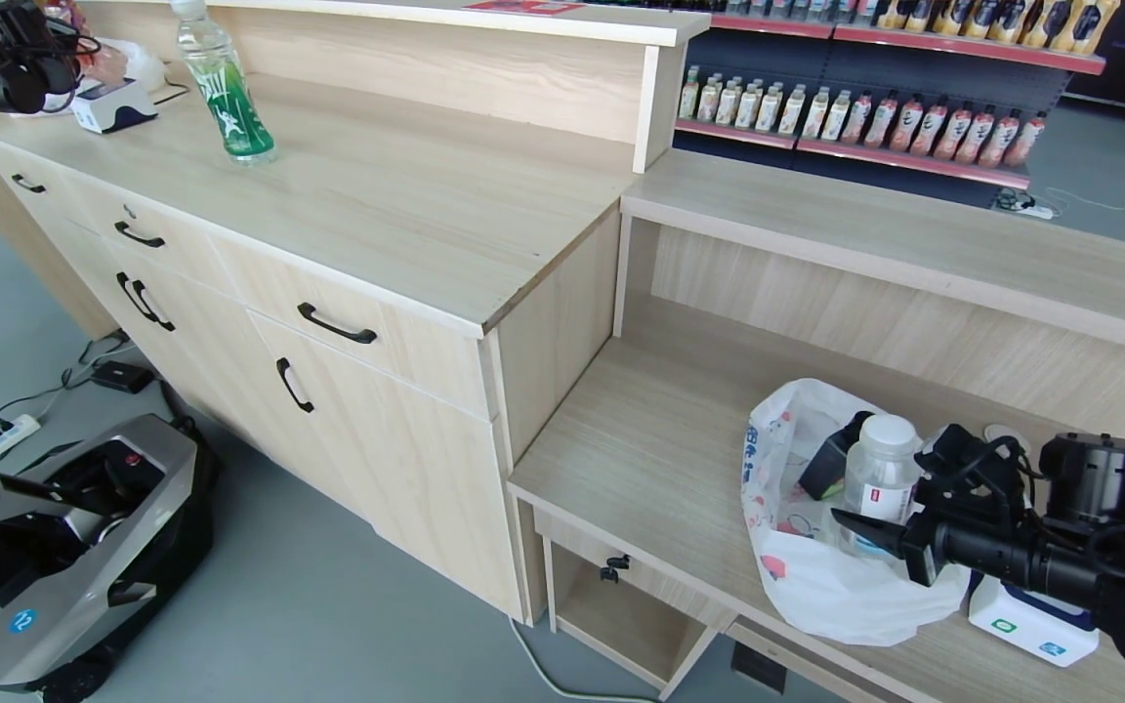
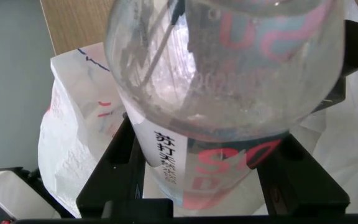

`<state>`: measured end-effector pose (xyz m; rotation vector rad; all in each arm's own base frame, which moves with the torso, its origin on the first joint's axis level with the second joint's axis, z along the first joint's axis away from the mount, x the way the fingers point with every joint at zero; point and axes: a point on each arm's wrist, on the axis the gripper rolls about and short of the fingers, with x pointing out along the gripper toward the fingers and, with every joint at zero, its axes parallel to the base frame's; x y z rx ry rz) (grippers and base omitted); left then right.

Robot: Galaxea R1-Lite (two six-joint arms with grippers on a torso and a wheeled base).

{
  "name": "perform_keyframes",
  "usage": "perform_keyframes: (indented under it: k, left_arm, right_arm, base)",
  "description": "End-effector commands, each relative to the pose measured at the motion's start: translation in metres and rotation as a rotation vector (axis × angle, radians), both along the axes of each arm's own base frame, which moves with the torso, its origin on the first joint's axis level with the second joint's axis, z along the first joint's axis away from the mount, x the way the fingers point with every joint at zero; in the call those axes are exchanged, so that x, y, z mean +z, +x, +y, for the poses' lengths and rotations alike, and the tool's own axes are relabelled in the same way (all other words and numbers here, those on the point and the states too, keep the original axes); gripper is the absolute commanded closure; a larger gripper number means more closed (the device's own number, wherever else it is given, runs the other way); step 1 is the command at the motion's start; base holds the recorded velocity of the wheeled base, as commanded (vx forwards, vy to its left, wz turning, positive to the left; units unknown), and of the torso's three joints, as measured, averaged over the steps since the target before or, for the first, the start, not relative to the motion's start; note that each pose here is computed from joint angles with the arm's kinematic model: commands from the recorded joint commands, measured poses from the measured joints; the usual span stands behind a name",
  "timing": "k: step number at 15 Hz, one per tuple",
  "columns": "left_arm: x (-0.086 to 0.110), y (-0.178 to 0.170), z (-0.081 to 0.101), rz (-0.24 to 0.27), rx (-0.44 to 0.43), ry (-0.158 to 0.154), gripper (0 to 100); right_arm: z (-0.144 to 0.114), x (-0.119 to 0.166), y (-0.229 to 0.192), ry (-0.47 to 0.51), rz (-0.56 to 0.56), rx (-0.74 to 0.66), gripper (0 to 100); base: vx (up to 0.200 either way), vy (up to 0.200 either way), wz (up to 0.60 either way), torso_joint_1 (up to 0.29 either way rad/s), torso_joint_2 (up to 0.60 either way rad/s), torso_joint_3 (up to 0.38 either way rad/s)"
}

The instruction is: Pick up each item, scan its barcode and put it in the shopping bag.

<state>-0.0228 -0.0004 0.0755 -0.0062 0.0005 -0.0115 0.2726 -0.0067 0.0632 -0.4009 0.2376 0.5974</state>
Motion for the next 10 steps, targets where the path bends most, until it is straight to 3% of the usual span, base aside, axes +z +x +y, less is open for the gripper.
perform_keyframes:
  k: [1,5,10]
  left_arm:
    - [0.0,0.0,0.0,0.0,-0.001,0.0,0]
    - [0.0,0.0,0.0,0.0,-0.001,0.0,0]
    - [0.0,0.0,0.0,0.0,0.001,0.0,0]
  right_arm:
    - [-0.003,0.0,0.0,0.003,0.005,-0.007,0]
    - [-0.003,0.003,0.0,0.017,-0.002,0.002,0]
    - [-0.001,0.039,-0.005,0.055,-0.126,0.069,0]
  base:
    - [0.0,0.0,0.0,0.0,0.0,0.0]
    - [0.0,0.0,0.0,0.0,0.0,0.0]
    - [0.0,0.0,0.0,0.0,0.0,0.0]
